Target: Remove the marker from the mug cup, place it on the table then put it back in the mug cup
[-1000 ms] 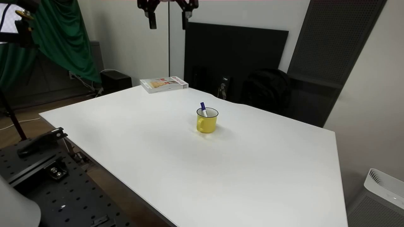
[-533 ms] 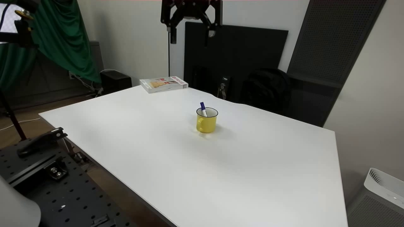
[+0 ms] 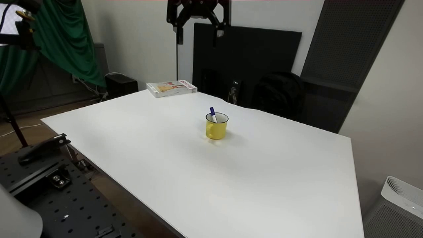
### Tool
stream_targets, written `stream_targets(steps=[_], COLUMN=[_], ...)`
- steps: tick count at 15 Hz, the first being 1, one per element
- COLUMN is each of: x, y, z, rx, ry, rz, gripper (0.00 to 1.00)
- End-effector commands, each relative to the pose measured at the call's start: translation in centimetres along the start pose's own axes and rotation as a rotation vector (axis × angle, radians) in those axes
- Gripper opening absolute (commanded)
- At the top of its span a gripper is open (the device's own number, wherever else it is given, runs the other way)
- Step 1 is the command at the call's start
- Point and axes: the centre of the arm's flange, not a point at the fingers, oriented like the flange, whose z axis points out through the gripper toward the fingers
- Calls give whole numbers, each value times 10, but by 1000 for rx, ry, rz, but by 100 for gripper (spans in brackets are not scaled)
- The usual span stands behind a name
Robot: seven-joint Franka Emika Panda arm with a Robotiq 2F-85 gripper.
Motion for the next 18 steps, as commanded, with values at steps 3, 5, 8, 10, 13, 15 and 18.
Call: stream_targets(steps=[3, 5, 8, 10, 13, 15, 18], x=[0, 12, 35, 53, 82, 105, 140], y=[0, 11, 30, 44, 64, 76, 87], z=[0, 8, 31, 50, 78, 97, 120], rx=[0, -2, 22, 36, 50, 40, -1], ry=[0, -52, -135, -200, -291, -346, -422], rz=[0, -28, -68, -83, -123, -149, -211], gripper=[100, 100, 100, 100, 100, 100, 100])
